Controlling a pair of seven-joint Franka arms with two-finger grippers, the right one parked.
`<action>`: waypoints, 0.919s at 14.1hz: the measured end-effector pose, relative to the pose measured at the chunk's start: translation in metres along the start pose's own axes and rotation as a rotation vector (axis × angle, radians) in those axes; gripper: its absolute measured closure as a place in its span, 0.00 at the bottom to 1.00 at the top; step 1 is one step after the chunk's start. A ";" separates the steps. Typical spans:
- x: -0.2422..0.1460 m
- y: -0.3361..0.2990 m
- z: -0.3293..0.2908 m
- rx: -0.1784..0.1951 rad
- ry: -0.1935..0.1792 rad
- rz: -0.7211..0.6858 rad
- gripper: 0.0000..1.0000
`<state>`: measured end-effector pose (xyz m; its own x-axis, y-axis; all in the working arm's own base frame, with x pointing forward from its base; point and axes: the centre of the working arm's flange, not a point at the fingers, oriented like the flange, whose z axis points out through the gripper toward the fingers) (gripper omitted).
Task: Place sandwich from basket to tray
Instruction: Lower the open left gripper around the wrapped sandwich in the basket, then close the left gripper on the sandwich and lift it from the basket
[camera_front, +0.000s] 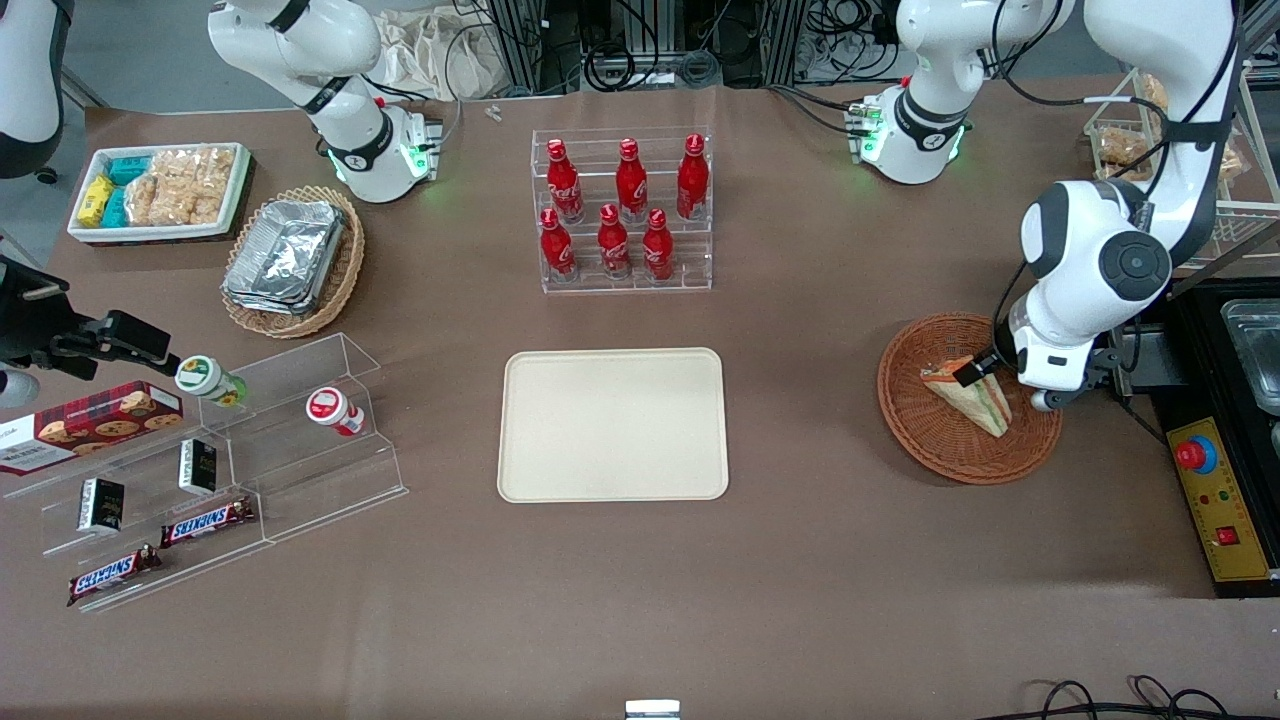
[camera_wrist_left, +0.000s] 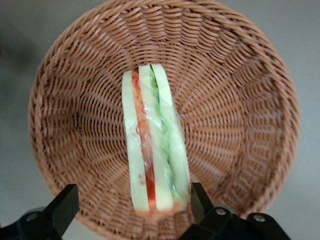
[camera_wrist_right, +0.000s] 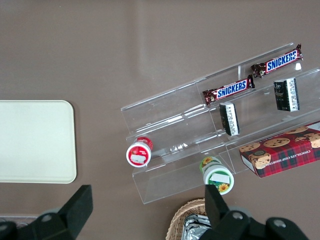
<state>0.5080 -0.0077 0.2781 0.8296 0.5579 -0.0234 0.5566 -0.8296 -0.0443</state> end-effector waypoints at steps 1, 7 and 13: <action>-0.002 -0.002 0.011 -0.006 0.002 -0.002 0.00; -0.004 -0.002 0.036 -0.013 -0.004 -0.001 0.00; 0.006 0.005 0.030 -0.039 0.027 -0.062 0.58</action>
<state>0.5143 -0.0079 0.2477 0.7943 0.6075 0.0054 0.6075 -0.7943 -0.0057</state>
